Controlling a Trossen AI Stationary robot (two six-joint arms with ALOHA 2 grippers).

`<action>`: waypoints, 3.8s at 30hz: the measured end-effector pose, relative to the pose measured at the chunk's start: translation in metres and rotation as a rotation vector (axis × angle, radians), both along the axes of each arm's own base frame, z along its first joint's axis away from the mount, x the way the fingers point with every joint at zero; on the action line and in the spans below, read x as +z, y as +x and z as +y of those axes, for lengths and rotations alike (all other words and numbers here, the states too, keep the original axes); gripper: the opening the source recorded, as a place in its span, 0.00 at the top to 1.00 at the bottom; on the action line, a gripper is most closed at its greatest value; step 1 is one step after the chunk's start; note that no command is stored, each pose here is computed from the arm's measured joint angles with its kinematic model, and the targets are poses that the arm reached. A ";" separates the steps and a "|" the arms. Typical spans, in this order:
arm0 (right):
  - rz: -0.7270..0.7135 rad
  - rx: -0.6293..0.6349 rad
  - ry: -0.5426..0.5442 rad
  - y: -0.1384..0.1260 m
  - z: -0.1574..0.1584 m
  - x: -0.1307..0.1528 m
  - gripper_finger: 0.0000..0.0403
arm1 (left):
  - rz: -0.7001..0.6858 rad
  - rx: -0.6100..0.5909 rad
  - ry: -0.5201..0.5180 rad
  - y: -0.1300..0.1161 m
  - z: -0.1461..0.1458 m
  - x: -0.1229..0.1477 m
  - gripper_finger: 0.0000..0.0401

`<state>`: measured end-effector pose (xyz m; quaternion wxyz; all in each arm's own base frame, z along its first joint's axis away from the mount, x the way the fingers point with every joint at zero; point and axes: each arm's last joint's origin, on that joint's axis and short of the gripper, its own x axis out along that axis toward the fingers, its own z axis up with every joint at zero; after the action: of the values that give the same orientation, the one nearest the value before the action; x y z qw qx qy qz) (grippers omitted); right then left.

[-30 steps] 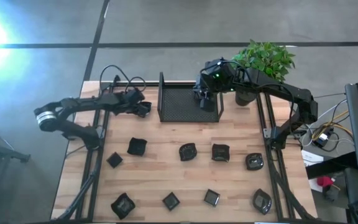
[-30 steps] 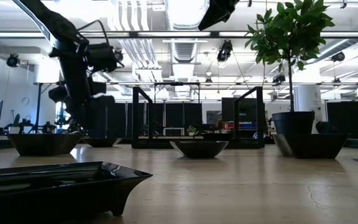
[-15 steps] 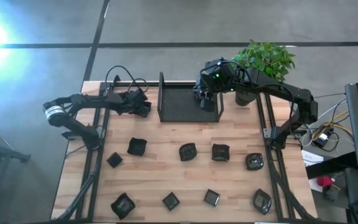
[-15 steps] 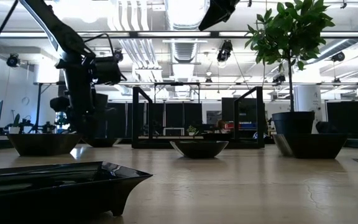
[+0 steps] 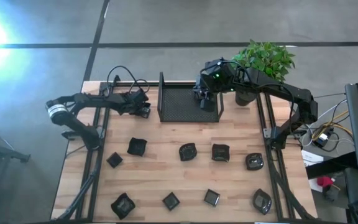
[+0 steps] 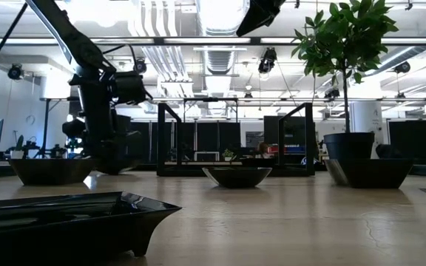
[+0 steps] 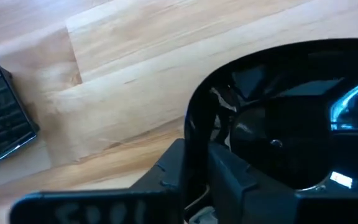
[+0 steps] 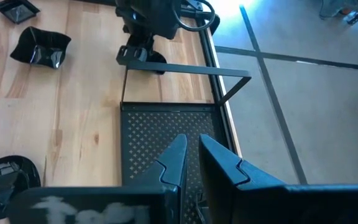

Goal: Pick & Place Mini shaped plates
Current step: Put the black leaf-shaped plate on the shelf

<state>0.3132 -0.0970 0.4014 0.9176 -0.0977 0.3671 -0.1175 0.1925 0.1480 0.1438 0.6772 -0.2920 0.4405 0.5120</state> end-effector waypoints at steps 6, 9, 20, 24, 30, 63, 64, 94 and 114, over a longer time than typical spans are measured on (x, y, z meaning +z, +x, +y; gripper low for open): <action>0.000 0.000 0.000 0.000 0.000 0.000 0.90 | -0.013 -0.021 0.014 -0.001 -0.001 0.006 0.99; 0.001 0.000 -0.001 0.000 0.000 0.000 0.90 | -0.025 -0.028 0.021 -0.002 -0.002 0.011 1.00; 0.000 -0.004 -0.007 -0.002 0.000 0.001 0.90 | -0.079 -0.051 0.079 -0.014 -0.010 0.038 1.00; -0.011 -0.006 -0.008 -0.005 0.001 0.005 0.90 | -0.107 -0.047 0.115 -0.022 -0.015 0.052 1.00; -0.026 -0.007 -0.013 -0.010 0.003 0.010 0.90 | -0.122 -0.038 0.193 -0.032 -0.021 0.078 1.00; -0.035 -0.005 -0.018 -0.019 0.005 0.016 0.90 | -0.257 -0.342 0.374 0.057 0.038 0.209 1.00; -0.035 -0.005 -0.018 -0.019 0.005 0.016 0.90 | -0.259 -0.364 0.362 0.064 0.042 0.208 1.00; -0.042 -0.008 -0.018 -0.020 0.006 0.018 0.90 | -0.063 -0.933 0.201 0.161 0.093 0.102 1.00; -0.041 -0.008 -0.018 -0.021 0.006 0.018 0.90 | 0.074 -0.876 0.203 0.180 0.112 0.068 1.00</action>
<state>0.2926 -0.0912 0.4192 0.9236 -0.1021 0.3473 -0.1264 0.3728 0.2600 0.2117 0.8391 0.0083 0.4939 0.2277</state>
